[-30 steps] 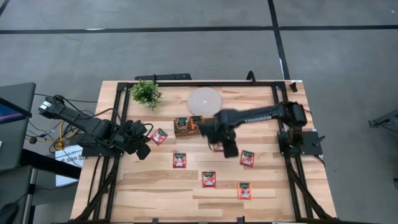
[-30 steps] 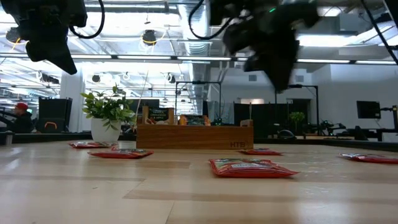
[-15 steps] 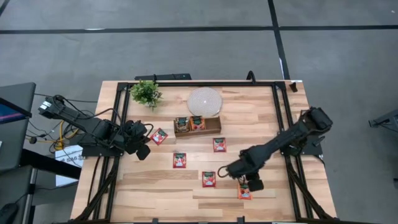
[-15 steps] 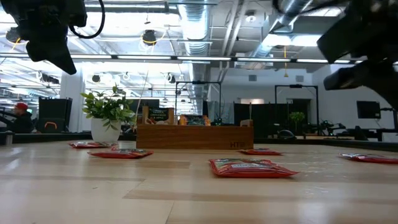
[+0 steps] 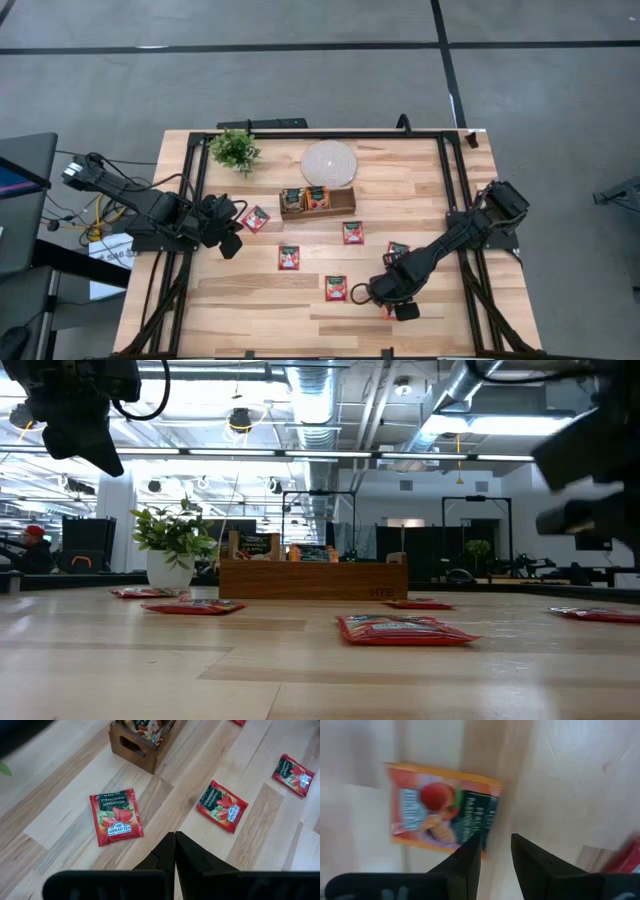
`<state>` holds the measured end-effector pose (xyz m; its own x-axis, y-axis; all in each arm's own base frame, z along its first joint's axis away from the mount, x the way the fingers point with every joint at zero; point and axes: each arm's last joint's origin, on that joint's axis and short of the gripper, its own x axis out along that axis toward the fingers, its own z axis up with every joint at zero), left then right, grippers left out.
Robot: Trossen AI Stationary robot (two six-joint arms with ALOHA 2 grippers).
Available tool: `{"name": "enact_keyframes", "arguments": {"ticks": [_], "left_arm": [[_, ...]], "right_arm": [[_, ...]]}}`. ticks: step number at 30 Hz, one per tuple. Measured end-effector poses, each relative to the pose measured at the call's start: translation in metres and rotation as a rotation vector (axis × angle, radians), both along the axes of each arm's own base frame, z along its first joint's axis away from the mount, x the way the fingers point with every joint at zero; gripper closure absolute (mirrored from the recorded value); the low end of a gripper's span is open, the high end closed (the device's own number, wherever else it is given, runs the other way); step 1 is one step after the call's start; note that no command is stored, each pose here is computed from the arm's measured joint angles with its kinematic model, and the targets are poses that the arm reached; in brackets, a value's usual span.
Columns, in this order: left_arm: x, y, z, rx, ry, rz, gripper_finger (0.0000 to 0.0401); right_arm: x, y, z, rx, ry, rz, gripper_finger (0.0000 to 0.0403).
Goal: Pick & Place Tea
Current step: Put the orange tea bag into the middle of the wooden organizer
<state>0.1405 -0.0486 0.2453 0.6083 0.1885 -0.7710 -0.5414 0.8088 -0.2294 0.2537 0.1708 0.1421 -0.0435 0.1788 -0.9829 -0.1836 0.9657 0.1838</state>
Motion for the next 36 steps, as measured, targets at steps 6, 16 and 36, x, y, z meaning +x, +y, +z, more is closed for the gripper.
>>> {"name": "enact_keyframes", "arguments": {"ticks": [6,16,36], "left_arm": [[0.0,0.0,0.0,-0.003,-0.001,-0.002,0.0401],[0.0,0.0,0.0,-0.01,0.002,-0.006,0.0401],[0.0,0.0,0.0,-0.01,0.002,-0.006,0.0401]], "right_arm": [[0.004,0.001,-0.016,-0.023,0.043,-0.005,0.0303],[0.006,-0.002,-0.017,-0.034,0.044,-0.018,0.0324],[0.016,-0.025,-0.012,-0.016,0.043,-0.099,0.0402]]}}
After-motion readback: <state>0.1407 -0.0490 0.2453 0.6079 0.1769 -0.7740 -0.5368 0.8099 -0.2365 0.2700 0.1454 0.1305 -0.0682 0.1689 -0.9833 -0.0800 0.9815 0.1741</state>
